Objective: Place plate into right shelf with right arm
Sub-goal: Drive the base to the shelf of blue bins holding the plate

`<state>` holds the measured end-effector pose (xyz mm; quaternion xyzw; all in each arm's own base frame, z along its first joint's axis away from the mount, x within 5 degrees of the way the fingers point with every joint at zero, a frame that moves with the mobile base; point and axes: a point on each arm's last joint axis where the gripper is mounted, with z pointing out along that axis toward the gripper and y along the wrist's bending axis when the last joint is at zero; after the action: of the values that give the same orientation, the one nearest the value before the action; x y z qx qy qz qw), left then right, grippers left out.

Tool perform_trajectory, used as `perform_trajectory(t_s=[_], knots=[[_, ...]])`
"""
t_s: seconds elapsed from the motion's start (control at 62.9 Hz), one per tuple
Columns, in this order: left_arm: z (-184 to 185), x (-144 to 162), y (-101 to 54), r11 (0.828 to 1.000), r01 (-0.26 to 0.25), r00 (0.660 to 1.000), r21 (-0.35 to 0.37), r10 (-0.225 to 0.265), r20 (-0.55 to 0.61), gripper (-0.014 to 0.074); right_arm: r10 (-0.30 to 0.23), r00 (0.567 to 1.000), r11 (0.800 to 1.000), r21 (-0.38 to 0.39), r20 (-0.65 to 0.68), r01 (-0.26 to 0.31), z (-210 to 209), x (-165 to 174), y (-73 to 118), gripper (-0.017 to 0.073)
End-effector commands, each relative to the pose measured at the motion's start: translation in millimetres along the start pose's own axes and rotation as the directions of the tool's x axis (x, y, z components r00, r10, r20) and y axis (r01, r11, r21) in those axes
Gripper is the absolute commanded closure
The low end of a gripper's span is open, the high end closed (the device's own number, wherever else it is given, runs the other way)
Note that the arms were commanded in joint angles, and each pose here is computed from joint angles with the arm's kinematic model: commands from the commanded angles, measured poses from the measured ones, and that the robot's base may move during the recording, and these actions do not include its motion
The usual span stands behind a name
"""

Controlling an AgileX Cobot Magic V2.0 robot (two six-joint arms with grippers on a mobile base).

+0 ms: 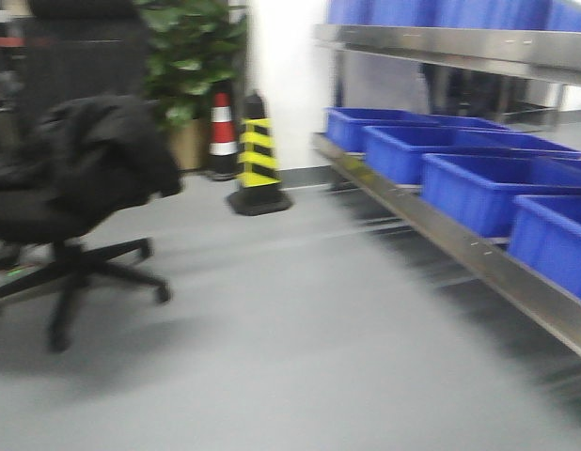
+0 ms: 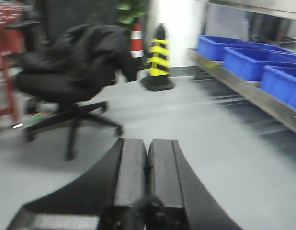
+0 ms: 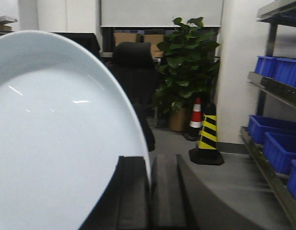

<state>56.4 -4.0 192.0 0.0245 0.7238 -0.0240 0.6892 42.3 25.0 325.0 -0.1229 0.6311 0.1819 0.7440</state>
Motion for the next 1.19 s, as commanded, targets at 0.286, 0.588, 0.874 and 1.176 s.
perform_trajectory(t_s=[0.286, 0.588, 0.874, 1.176], knots=[[-0.4, -5.6, -0.2, 1.000, 0.009, 0.996, 0.006, -0.009, 0.086, 0.0641, 0.008, 0.997, 0.999, 0.044, 0.082, -0.012, 0.3, -14.7, -3.5, 0.0504], [-0.4, -5.6, -0.2, 1.000, 0.009, 0.996, 0.006, -0.009, 0.086, 0.0641, 0.009, 0.997, 0.999, 0.044, 0.082, -0.012, 0.3, -14.7, -3.5, 0.0504], [-0.4, -5.6, -0.2, 1.000, 0.009, 0.996, 0.006, -0.009, 0.086, 0.0641, 0.008, 0.997, 0.999, 0.045, 0.083, -0.012, 0.3, -14.8, -3.5, 0.0504], [-0.4, -5.6, -0.2, 1.000, 0.009, 0.996, 0.006, -0.009, 0.086, 0.0641, 0.008, 0.997, 0.999, 0.045, 0.083, -0.012, 0.3, -14.8, -3.6, 0.0504]])
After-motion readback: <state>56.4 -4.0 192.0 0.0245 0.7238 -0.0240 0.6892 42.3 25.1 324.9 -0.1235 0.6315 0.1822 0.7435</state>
